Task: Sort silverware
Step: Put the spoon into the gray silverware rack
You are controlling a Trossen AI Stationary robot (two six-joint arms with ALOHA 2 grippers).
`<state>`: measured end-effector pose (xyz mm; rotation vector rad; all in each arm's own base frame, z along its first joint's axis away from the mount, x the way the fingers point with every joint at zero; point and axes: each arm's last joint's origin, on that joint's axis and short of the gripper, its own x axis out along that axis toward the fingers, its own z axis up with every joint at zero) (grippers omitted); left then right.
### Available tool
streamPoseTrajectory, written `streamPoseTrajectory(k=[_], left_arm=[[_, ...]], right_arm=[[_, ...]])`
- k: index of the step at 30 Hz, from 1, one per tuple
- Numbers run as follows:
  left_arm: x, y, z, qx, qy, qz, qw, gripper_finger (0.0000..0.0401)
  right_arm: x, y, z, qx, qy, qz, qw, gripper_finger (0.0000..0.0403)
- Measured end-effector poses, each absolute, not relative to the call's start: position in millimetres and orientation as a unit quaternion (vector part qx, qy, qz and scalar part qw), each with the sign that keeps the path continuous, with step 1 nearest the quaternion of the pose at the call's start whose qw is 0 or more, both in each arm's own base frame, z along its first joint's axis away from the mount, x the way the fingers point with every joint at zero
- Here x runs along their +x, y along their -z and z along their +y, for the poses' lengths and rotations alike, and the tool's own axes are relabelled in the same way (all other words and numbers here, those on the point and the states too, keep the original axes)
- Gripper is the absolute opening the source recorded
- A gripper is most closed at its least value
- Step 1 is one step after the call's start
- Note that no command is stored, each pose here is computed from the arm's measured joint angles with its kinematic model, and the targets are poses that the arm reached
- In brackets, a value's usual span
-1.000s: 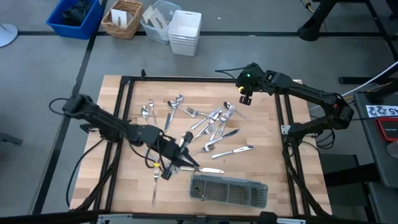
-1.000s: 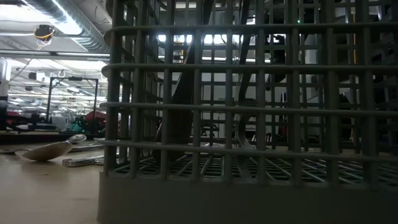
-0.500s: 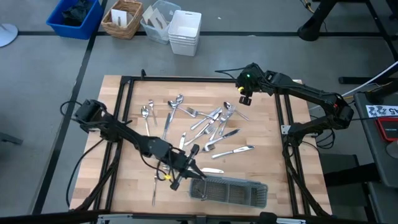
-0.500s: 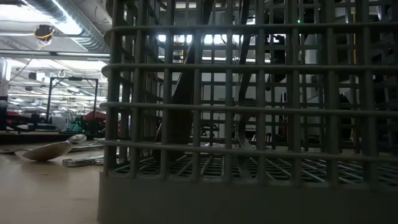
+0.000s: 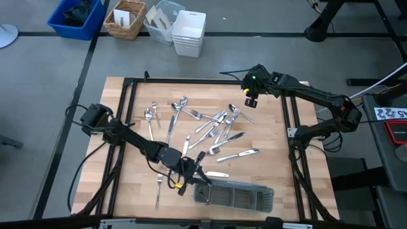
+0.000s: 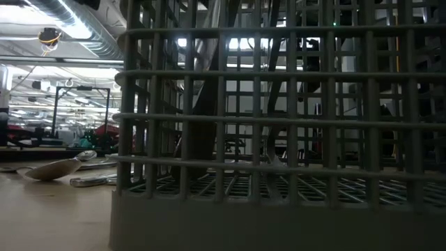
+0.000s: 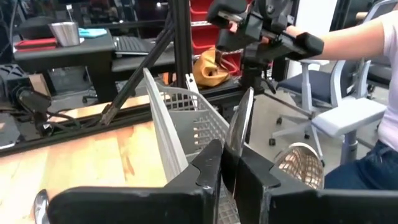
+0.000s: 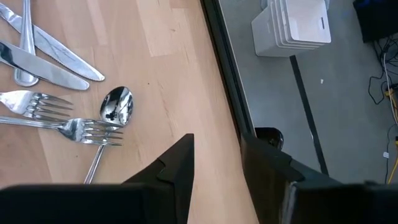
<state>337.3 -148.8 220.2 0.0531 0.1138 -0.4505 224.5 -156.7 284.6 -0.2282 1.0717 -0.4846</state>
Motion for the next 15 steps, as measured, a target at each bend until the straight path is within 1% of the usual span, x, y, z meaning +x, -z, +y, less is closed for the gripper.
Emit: streamPoseTrajectory(k=[5, 15], left_arm=[[336.7, -215.7, -148.9, 0.029, 0.224, 0.079, 0.971, 0.0027], [336.9, -215.9, -148.6, 0.019, 0.222, 0.079, 0.972, 0.0029]], right_arm=[[224.5, -284.6, -156.7, -0.107, 0.228, 0.504, 0.826, 0.0131], [224.5, -284.6, -156.7, -0.108, 0.228, 0.504, 0.826, 0.0131]])
